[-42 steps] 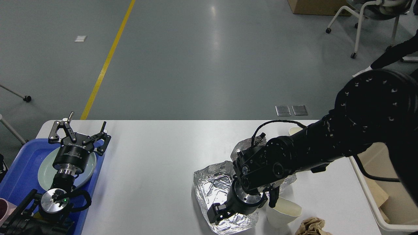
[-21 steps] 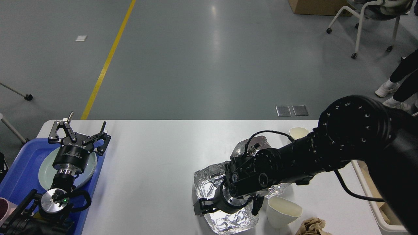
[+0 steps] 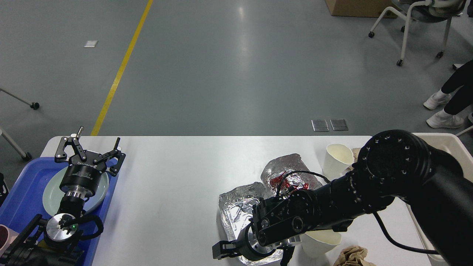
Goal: Tidy desktop
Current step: 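Lower the right gripper and grasp the edge of the empty foil tray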
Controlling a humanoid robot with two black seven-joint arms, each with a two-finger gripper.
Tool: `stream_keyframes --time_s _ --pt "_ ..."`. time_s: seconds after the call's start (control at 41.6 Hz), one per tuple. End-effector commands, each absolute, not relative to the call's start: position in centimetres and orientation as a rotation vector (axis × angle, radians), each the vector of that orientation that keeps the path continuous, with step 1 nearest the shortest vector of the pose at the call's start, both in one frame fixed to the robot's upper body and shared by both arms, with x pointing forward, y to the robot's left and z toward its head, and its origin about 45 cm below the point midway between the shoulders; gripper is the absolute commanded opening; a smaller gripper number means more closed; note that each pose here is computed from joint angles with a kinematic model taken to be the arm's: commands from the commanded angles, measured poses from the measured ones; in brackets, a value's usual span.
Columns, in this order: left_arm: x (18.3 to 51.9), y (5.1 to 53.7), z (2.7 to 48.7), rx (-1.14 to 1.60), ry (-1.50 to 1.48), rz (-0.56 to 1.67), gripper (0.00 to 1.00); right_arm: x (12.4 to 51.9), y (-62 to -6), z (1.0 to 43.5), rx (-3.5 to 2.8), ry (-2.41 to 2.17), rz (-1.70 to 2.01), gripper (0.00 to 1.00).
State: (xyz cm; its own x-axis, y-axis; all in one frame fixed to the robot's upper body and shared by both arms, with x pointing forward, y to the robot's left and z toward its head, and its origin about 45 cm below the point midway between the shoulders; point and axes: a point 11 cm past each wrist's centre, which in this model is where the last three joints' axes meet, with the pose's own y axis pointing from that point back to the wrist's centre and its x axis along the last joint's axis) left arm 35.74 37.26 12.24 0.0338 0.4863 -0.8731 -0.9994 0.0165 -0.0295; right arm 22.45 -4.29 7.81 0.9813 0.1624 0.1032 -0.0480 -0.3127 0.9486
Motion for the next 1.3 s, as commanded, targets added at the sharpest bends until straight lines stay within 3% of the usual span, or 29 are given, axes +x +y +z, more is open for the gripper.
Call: stream_keyframes --time_s 0.0,0.168,0.288,0.409,0.505,0.601,0.625,1.082,1.274 --pt "35.7 37.3 12.2 -0.837 0.810 1.378 0.96 22.7 -4.4 7.4 1.875 0.083 0.240 0.91" --pt "35.7 37.3 12.2 -0.837 0.810 1.378 0.96 22.6 -4.8 6.3 1.872 0.074 0.236 0.77" --pt "35.7 37.3 12.2 -0.837 0.810 1.378 0.96 22.7 -5.1 5.5 1.871 0.064 0.240 0.73" --pt "35.7 37.3 12.2 -0.837 0.810 1.378 0.96 22.6 -5.1 5.4 1.869 0.066 0.243 0.57" --pt "35.8 37.3 12.3 -0.838 0.809 1.377 0.96 22.6 -5.1 5.4 1.868 0.069 0.242 0.37" --pt "35.7 37.3 12.2 -0.837 0.810 1.378 0.96 22.5 -5.2 5.3 1.864 0.073 0.237 0.04" --pt "35.7 37.3 12.2 -0.837 0.810 1.378 0.96 22.5 -5.2 5.3 1.864 0.071 0.237 0.00" --pt "35.7 37.3 12.2 -0.837 0.810 1.378 0.96 23.3 -4.7 6.6 1.871 0.049 0.236 0.00" --pt "35.8 37.3 12.3 -0.838 0.809 1.377 0.96 24.0 -4.5 10.1 1.878 0.047 0.192 0.00"
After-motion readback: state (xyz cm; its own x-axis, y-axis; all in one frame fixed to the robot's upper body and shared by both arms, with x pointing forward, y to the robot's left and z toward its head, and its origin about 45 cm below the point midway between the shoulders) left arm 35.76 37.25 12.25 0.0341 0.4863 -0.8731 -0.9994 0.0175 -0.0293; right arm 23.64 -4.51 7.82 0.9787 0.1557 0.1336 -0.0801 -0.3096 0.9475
